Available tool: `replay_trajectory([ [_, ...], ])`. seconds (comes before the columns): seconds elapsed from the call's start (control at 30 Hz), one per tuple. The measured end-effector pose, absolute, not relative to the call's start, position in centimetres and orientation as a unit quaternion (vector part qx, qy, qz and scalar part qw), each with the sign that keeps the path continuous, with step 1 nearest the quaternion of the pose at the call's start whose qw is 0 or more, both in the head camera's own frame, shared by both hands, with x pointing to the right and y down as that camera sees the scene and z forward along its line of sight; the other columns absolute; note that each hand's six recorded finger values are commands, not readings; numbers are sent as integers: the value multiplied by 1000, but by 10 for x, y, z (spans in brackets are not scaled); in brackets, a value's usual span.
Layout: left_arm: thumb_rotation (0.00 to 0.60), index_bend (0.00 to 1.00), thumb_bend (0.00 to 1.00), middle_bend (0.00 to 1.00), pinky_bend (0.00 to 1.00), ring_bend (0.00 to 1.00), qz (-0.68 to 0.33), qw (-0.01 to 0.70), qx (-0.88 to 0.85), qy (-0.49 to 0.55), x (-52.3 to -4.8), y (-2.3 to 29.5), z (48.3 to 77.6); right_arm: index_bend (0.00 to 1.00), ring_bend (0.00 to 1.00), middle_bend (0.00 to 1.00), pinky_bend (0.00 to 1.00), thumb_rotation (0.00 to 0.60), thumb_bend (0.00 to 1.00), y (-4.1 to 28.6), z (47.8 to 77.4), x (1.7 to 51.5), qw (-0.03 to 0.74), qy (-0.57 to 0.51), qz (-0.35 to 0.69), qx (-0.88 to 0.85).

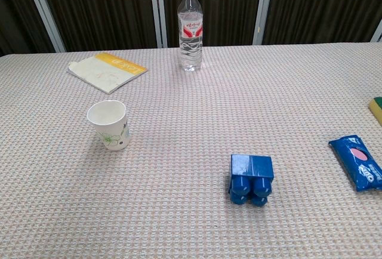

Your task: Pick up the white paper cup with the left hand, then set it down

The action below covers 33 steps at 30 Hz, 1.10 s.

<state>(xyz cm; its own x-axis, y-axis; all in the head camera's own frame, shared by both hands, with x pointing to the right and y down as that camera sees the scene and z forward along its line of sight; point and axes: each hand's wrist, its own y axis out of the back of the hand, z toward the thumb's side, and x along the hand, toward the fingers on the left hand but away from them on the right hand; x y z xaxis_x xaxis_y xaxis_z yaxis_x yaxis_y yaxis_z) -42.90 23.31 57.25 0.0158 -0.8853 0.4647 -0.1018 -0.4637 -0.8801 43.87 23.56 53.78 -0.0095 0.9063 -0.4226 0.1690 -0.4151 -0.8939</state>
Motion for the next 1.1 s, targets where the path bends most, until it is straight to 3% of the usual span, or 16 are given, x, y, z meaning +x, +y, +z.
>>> replay_trajectory([
  [0.5,600,0,0,0,0,0,-579,336,-633,389,-426,229,574,0,0,0,0,600,42,236,538,438,325,-431,564,-625],
  [0.83,600,0,0,0,0,0,-565,333,-666,357,-391,197,588,0,0,0,0,600,41,237,536,437,324,-433,560,-627],
  [1.1,600,140,0,0,0,0,-571,323,-682,324,-350,164,608,0,0,0,0,600,42,237,536,438,321,-434,559,-630],
])
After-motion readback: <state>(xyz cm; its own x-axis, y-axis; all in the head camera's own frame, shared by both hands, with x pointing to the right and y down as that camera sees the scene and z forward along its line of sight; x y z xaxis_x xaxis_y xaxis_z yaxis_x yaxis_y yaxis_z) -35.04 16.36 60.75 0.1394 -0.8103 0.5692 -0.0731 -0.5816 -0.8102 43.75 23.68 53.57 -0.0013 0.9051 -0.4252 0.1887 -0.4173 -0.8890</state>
